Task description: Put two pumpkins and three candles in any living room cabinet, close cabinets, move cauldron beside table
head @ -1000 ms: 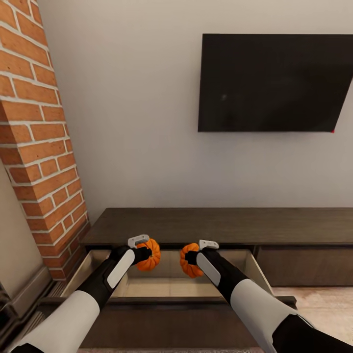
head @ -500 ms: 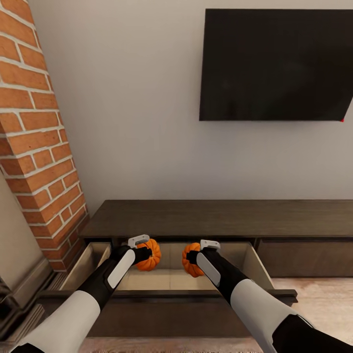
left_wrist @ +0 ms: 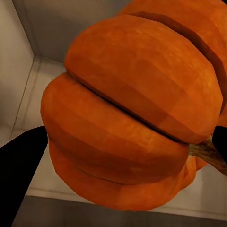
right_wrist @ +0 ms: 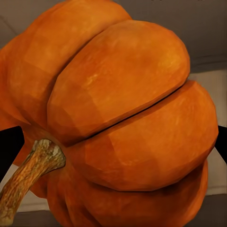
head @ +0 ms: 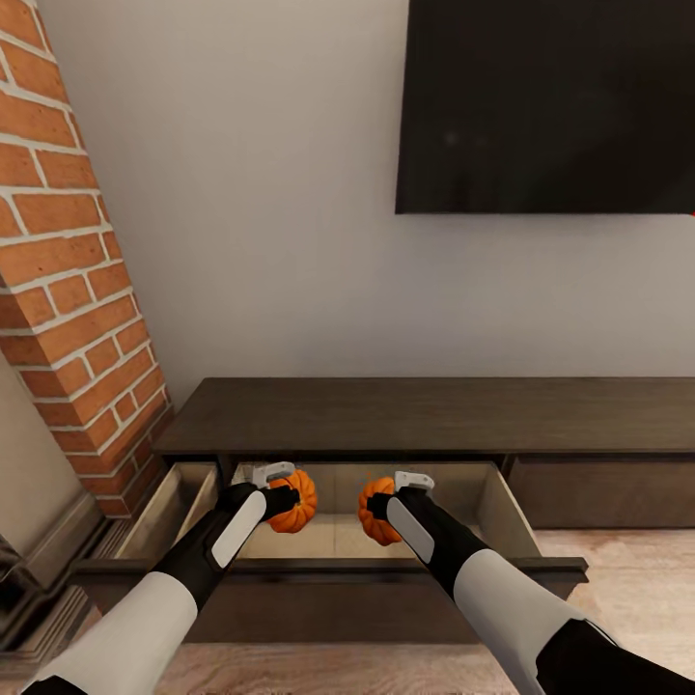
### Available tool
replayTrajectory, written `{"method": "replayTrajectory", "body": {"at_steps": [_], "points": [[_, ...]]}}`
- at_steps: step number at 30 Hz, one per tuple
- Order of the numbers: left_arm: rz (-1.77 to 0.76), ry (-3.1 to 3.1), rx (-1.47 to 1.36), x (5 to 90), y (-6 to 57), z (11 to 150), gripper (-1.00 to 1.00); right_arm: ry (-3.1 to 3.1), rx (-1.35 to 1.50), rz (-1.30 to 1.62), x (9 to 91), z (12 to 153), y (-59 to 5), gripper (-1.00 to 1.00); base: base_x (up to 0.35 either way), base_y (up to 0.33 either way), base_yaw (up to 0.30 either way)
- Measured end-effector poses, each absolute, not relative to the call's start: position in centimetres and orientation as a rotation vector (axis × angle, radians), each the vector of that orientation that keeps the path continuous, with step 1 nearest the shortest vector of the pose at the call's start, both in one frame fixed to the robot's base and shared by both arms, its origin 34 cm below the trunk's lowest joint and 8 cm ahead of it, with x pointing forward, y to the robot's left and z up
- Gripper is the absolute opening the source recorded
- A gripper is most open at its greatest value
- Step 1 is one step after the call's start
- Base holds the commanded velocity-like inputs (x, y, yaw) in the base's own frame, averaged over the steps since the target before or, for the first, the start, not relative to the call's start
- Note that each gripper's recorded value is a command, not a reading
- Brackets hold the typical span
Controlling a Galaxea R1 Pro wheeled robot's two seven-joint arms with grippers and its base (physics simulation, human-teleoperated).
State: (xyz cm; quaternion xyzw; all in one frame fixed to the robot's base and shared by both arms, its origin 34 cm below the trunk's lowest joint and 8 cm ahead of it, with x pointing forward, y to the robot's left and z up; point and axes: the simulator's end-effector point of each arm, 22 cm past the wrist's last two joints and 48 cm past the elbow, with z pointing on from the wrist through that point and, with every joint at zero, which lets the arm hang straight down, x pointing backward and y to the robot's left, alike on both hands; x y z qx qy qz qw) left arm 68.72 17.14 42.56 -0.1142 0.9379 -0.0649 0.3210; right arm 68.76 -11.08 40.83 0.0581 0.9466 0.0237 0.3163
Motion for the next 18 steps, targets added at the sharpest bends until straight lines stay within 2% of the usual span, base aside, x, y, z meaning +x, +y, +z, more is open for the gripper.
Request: {"method": "replayTrajectory", "body": {"at_steps": [8,18], "points": [[-0.19,2.444,-0.293,69.14,16.6,43.41,-1.0,2.49,0.153,0.062,68.8,40.89,-11.08,-1.0,0.013,0.0,0.0],[-0.189,2.442,-0.29,69.17,16.53,43.57,-1.0,2.488,0.154,0.062,68.84,40.95,-11.09,-1.0,0.152,0.0,0.0]]}}
